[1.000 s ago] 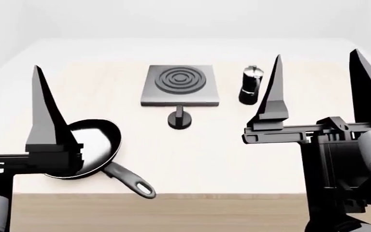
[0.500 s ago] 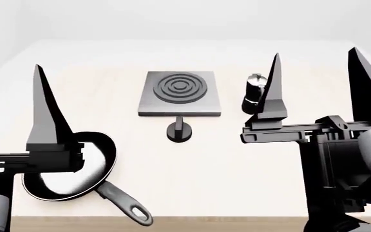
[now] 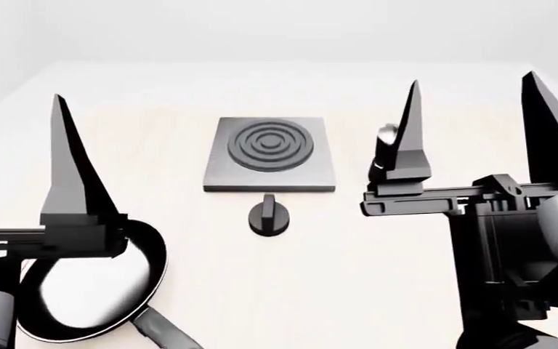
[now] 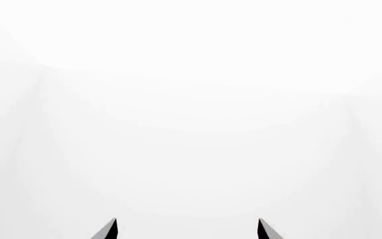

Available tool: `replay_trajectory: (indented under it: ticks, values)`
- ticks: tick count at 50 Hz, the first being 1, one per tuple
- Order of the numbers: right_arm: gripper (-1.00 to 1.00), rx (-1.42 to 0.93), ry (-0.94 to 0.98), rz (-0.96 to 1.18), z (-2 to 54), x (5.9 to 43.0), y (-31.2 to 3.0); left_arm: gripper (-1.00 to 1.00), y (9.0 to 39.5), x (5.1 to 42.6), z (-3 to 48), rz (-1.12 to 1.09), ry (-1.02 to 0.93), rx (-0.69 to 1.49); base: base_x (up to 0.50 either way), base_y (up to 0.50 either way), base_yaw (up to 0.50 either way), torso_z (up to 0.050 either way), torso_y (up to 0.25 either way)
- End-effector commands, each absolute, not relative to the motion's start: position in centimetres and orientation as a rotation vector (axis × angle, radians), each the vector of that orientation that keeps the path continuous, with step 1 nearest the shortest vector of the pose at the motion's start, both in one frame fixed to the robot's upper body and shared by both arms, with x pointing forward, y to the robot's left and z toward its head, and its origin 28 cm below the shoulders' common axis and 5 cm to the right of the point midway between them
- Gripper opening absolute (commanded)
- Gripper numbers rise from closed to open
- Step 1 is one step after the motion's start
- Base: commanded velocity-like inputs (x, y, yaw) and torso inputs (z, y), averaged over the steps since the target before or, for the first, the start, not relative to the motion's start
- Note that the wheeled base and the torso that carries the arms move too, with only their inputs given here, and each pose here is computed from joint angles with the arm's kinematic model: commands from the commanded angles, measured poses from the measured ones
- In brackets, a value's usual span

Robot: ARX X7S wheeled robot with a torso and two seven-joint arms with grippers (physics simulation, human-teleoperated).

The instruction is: Turn on the stove and put the moka pot on it.

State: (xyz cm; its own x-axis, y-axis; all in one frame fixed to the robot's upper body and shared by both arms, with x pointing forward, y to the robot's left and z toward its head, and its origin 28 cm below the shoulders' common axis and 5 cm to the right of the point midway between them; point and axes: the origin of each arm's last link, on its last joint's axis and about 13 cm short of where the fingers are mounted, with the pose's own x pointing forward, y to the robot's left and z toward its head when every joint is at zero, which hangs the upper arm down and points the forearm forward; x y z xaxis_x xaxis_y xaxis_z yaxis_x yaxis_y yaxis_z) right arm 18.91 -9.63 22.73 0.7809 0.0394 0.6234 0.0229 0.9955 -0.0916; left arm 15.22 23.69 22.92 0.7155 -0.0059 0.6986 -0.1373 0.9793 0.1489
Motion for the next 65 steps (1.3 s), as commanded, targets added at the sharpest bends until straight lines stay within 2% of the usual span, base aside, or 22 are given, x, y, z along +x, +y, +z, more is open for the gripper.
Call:
replay_trajectory:
  ticks: [1, 65]
  values:
    - [1.00, -0.092, -0.675, 0.013, 22.63, 18.93, -9.52, 1.00, 23.65, 15.24, 23.04, 0.071, -0.772, 0.199, 0.20, 0.00, 0.00, 0.000, 0.000]
    - [1.00, -0.086, -0.689, 0.036, 23.05, 18.75, -9.17, 1.00, 23.47, 15.39, 23.00, 0.062, -0.767, 0.191, 0.20, 0.00, 0.00, 0.000, 0.000]
